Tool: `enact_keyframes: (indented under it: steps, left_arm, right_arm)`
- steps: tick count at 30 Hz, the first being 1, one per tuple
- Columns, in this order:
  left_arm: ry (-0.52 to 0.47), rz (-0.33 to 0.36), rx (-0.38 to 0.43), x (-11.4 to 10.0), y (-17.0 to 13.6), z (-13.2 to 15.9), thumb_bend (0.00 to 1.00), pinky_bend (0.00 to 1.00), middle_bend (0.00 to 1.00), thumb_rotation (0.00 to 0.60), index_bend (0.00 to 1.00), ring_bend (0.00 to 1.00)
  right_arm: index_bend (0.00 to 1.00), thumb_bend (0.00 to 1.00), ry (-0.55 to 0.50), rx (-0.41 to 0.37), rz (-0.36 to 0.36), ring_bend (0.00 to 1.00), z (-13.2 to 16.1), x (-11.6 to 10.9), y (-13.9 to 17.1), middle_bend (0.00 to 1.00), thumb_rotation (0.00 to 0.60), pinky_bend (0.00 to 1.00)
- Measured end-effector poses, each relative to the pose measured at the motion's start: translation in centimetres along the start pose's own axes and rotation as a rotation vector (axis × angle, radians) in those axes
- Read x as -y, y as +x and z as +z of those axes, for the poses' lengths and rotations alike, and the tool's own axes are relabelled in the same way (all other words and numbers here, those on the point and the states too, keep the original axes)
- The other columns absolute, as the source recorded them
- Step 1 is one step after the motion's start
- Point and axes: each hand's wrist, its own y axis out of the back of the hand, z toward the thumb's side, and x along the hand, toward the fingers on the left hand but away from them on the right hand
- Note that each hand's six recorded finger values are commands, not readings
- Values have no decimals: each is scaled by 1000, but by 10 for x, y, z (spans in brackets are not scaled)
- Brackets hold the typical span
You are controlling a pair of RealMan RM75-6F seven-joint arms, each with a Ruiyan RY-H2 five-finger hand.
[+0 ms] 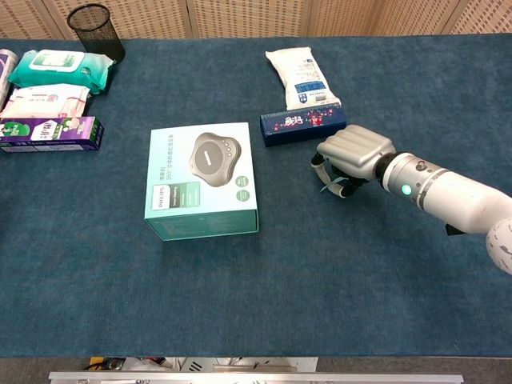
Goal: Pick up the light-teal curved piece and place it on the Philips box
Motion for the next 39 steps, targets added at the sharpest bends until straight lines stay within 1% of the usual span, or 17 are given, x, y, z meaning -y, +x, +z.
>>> enact_keyframes:
  steps: [8,11,14,17,21,23,30,33,39]
  left_arm:
    - [1,1,3,0,-1,1,392,212,278,600,145,221]
    - [2,4,6,-1,-1,1,392,213,278,600,145,221]
    - [3,8,6,-3,-2,1,392,212,278,600,145,221]
    - [3,9,7,-4,-3,2,392,213,278,600,145,221]
    - [1,11,8,-5,-5,3,393,213,278,600,145,222]
    - [0,13,8,-6,-6,3,392,212,278,600,145,222]
    - [-1,24,12,-10,-10,5,392,213,278,600,145,222]
    - [0,25,15,-10,-11,6,392,213,278,600,145,222]
    - [-3,30,20,-11,-13,8,392,212,278,600,145,222]
  right_arm:
    - [661,359,-18,5,-4,1000,-2,-1,1,1000,600,1000]
    - [667,359,-49,7,-10,1000,-2,-5,2,1000,600,1000]
    - [679,360,-114,0,-30,1000,2,-15,4,1000,600,1000]
    - [684,362,-202,-17,-56,1000,7,-30,7,1000,600,1000]
    - [684,362,-360,-43,-79,1000,14,-54,11,1000,600,1000]
    - [684,363,-438,-56,-78,1000,18,-62,13,1000,600,1000]
    - [684,365,-759,-107,-69,1000,33,-96,18,1000,600,1000]
    - [684,365,-867,-126,-64,1000,39,-106,18,1000,600,1000]
    - [684,365,-1024,-138,-73,1000,55,-117,9,1000,600,1000]
